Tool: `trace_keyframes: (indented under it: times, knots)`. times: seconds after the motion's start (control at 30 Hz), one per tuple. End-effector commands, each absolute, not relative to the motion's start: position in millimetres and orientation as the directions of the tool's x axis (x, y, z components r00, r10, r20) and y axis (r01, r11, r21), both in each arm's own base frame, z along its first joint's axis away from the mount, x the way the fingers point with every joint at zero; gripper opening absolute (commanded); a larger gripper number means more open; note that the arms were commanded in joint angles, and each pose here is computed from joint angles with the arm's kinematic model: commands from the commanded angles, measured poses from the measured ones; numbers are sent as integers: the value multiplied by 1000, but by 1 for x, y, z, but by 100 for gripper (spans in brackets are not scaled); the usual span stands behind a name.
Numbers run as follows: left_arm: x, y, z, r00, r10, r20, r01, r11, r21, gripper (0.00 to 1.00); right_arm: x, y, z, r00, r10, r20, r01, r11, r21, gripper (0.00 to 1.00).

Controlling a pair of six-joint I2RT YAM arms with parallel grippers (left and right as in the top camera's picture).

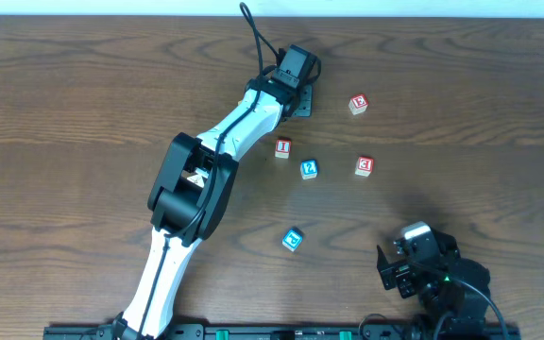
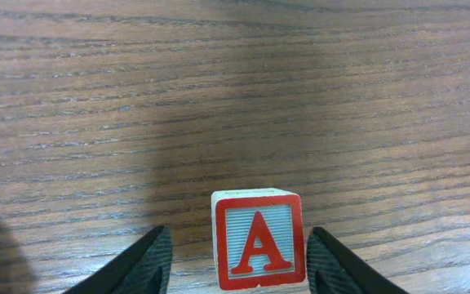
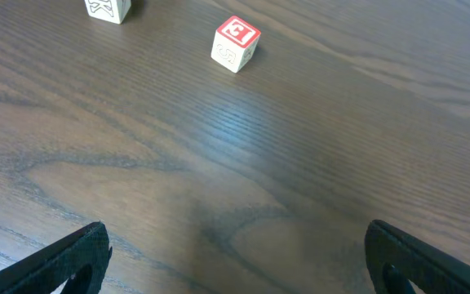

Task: Spell out Ai2
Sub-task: 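Grasp the red-bordered A block with the left gripper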

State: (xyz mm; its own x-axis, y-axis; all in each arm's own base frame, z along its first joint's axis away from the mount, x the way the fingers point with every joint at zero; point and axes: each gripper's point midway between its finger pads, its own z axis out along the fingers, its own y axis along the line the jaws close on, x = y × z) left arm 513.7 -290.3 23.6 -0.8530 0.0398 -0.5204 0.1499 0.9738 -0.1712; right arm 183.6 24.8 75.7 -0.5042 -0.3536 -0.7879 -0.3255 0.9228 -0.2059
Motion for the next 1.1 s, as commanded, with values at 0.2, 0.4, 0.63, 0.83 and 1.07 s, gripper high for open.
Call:
trace_keyframes:
  times: [0.2, 0.4, 0.63, 0.83, 1.07]
  knots:
    - [517, -291, 17, -857, 41, -513, 146, 975, -167, 46, 183, 24, 72, -506, -363, -783, -330, 920, -213, 99]
    - [517, -291, 17, -857, 40, -513, 146, 975, -167, 43, 183, 24, 72, -506, -363, -783, -330, 920, -213, 99]
    - [517, -291, 17, -857, 41, -513, 146, 975, -167, 37, 183, 24, 72, -506, -363, -783, -330, 920, -213, 99]
    - [517, -291, 17, -858, 41, -513, 146, 975, -166, 32, 183, 24, 72, -506, -363, -783, -330, 920, -213, 99]
    - [516, -290, 16, -859, 41, -510, 145, 976, -165, 28, 183, 24, 72, -506, -363, -783, -330, 920, -213, 99]
